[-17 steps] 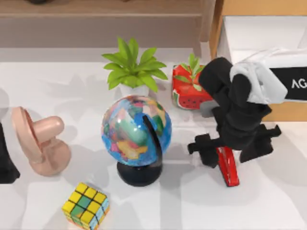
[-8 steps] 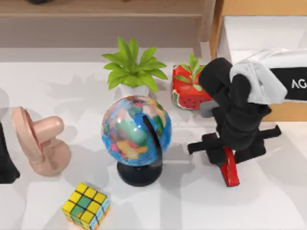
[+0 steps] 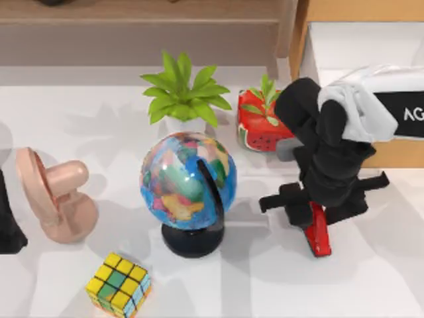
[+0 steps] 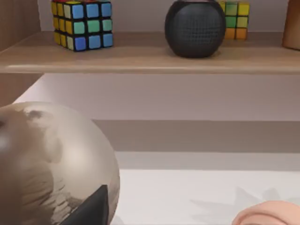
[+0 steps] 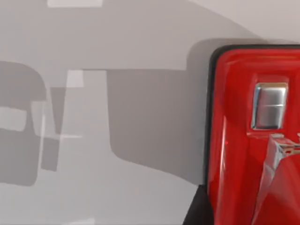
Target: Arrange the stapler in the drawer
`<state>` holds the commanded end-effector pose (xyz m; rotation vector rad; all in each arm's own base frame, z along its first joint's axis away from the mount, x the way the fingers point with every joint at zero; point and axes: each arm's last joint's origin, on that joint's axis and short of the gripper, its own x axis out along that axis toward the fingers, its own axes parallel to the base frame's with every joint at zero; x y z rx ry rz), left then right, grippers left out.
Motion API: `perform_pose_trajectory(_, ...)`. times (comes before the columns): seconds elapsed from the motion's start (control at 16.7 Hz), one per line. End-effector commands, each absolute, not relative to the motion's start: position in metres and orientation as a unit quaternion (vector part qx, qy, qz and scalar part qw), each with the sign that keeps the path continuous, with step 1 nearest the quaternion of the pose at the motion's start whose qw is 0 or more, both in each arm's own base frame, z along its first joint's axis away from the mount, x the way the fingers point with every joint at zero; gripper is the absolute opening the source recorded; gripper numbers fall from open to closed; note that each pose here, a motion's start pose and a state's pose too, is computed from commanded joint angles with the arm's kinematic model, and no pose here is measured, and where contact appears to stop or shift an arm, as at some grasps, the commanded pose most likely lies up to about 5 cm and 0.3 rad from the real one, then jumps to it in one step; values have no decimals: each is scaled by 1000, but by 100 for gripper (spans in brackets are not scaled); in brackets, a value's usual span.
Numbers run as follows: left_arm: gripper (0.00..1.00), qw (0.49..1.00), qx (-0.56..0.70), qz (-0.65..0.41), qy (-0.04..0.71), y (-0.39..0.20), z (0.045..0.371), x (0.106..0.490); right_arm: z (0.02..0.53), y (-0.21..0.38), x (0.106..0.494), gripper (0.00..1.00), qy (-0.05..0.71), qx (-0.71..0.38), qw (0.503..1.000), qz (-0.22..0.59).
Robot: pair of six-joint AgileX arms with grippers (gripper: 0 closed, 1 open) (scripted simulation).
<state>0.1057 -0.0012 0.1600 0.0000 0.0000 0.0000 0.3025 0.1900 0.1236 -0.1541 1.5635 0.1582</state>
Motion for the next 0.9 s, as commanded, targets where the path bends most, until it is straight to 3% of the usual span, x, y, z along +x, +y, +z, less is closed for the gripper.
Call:
perform_pose_trajectory(0.6, 100, 1000, 0, 0, 0, -1, 160, 106, 147, 190, 302, 0, 704, -69, 703, 70)
perform_pose_trajectory(0.9, 100, 1000, 0, 0, 0, -1, 160, 106, 197, 187, 313, 0, 662, -48, 742, 94)
